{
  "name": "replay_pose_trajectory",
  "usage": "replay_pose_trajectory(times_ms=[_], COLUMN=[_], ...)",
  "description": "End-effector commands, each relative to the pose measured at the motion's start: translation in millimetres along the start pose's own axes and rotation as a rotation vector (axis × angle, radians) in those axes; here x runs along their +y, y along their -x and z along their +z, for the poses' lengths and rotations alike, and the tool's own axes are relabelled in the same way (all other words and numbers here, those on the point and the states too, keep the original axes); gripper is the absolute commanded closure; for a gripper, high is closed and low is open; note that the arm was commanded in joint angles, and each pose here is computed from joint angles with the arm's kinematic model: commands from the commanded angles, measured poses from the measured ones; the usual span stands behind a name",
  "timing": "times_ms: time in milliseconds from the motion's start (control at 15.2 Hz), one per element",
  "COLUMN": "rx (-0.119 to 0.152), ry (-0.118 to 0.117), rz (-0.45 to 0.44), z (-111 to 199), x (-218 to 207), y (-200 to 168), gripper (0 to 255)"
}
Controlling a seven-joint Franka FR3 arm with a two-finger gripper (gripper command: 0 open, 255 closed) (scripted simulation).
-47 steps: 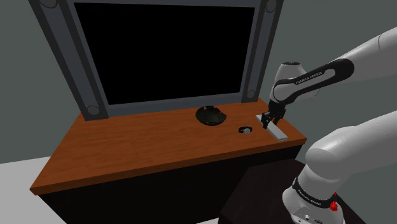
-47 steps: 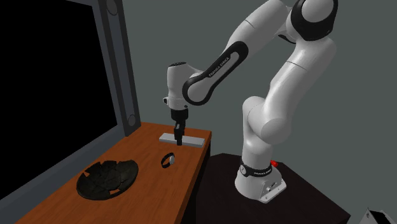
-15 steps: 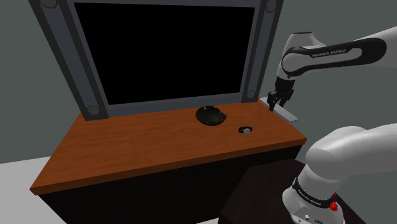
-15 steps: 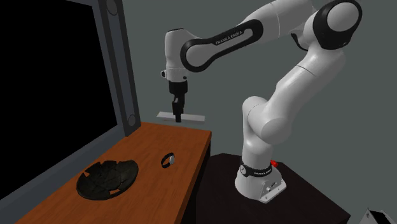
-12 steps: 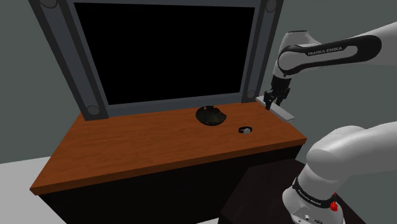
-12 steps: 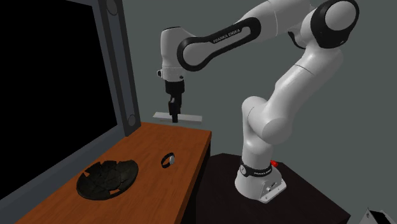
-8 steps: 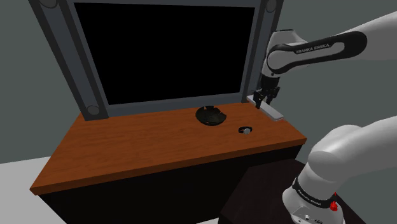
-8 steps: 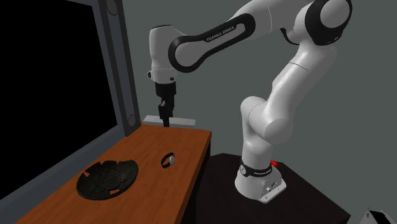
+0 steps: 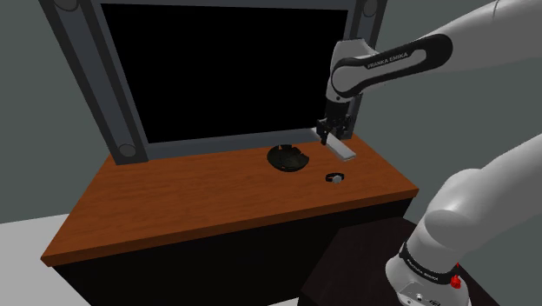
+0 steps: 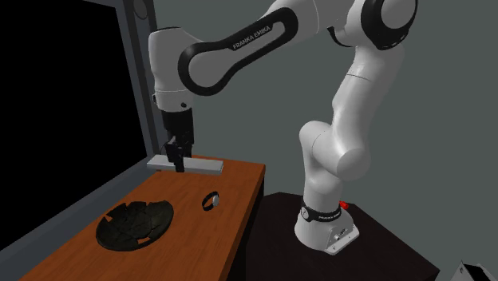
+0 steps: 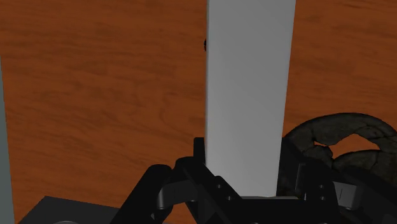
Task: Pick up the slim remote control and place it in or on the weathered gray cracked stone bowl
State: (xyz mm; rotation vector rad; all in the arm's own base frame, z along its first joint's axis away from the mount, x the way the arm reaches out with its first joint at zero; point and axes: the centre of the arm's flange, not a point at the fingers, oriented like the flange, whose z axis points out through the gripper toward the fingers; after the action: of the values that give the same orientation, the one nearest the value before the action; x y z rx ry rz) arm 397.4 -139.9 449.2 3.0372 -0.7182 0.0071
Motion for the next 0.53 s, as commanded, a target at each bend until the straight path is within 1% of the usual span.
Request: replay_pose_trajectory(times_ms=[0, 462], rx=[0.000, 0.000], ry=[-0.001, -0.001], rz=[0.001, 0.001], z=[-1.3, -3.9], x=[-23.1, -99.7], y=[-15.4, -67.0], gripper=[255, 255])
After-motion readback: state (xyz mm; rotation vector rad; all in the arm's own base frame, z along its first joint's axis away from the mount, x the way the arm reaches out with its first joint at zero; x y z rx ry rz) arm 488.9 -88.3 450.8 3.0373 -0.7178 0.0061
